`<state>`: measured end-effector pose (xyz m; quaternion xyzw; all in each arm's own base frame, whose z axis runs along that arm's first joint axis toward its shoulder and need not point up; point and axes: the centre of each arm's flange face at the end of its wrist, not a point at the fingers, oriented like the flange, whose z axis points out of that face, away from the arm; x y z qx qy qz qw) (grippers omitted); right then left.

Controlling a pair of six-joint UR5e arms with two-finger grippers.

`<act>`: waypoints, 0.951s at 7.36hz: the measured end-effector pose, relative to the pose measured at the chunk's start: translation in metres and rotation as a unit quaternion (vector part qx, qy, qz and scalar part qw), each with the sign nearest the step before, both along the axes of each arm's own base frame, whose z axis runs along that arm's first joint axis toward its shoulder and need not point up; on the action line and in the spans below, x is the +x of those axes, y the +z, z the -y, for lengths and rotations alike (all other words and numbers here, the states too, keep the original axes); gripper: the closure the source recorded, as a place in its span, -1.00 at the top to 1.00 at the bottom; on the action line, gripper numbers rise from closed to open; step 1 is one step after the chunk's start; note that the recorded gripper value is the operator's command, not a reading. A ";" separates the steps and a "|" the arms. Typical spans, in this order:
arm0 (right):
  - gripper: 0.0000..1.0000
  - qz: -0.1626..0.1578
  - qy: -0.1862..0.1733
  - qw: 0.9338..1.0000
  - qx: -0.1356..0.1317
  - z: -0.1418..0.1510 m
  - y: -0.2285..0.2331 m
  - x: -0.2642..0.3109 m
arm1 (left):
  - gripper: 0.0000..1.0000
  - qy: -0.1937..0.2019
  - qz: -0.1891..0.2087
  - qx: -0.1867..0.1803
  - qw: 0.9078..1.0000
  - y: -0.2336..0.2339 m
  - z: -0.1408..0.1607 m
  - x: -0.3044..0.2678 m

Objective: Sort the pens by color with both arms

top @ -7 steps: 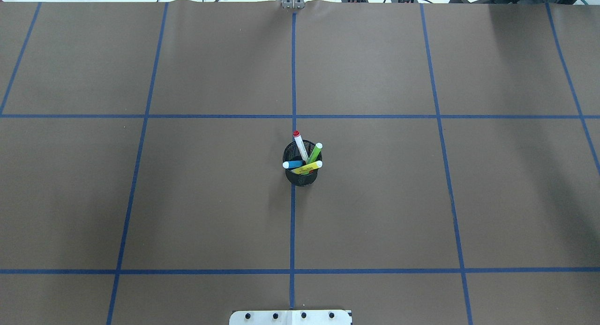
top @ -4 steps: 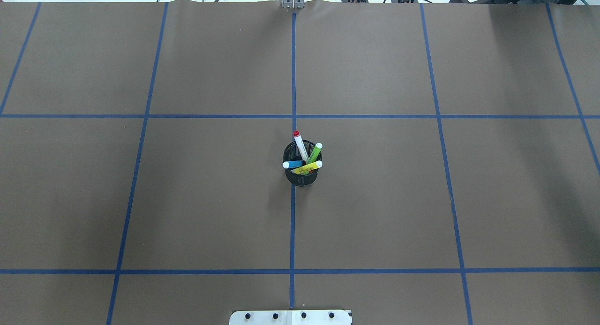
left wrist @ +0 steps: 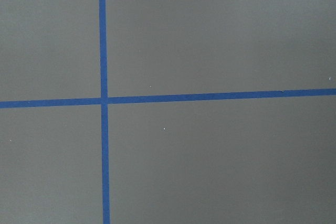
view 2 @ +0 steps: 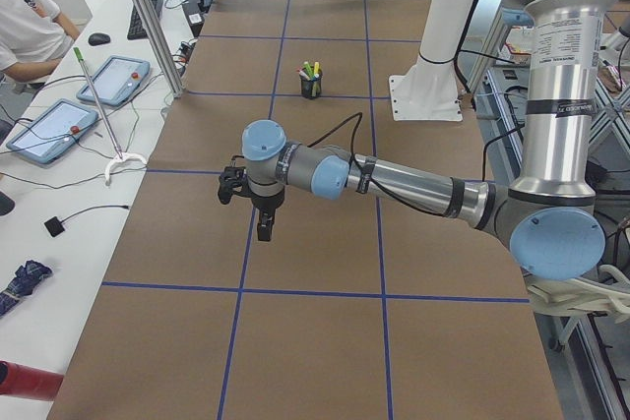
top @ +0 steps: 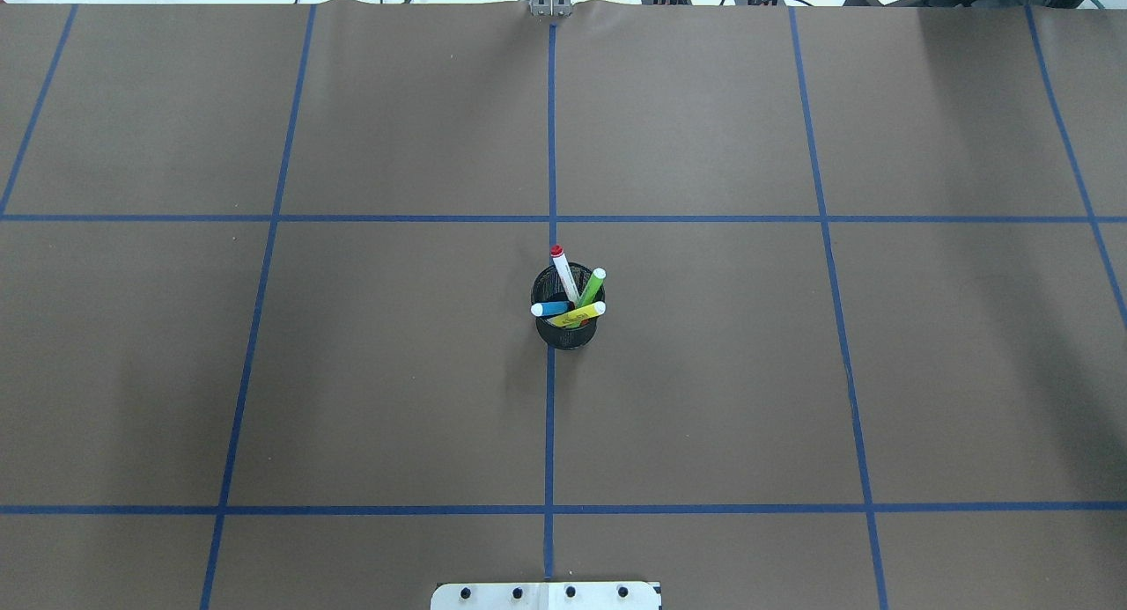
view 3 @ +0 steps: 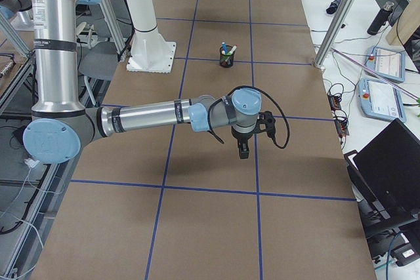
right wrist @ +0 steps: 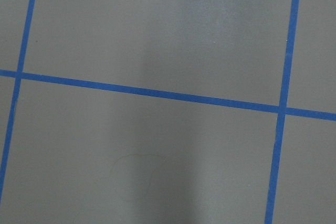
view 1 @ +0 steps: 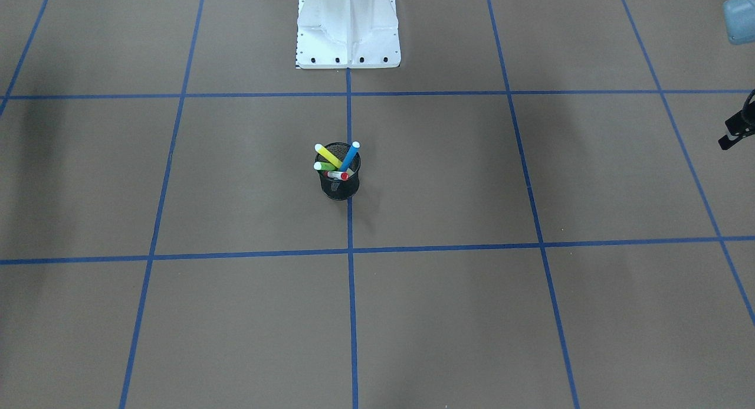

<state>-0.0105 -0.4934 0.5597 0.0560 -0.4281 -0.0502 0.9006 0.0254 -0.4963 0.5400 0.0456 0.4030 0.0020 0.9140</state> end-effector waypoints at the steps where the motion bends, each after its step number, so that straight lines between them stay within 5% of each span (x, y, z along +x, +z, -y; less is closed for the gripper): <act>1: 0.99 0.001 -0.002 1.000 0.000 0.000 0.000 -0.002 | 1.00 0.002 -0.008 -0.005 1.000 0.000 -0.002 0.001; 5: 0.99 0.052 -0.011 0.998 0.022 -0.003 -0.019 -0.025 | 1.00 0.004 -0.015 -0.005 1.000 -0.001 -0.003 0.002; 7: 0.99 0.063 0.008 0.998 -0.012 0.010 -0.072 -0.096 | 1.00 0.004 -0.015 -0.003 1.000 -0.002 -0.003 0.002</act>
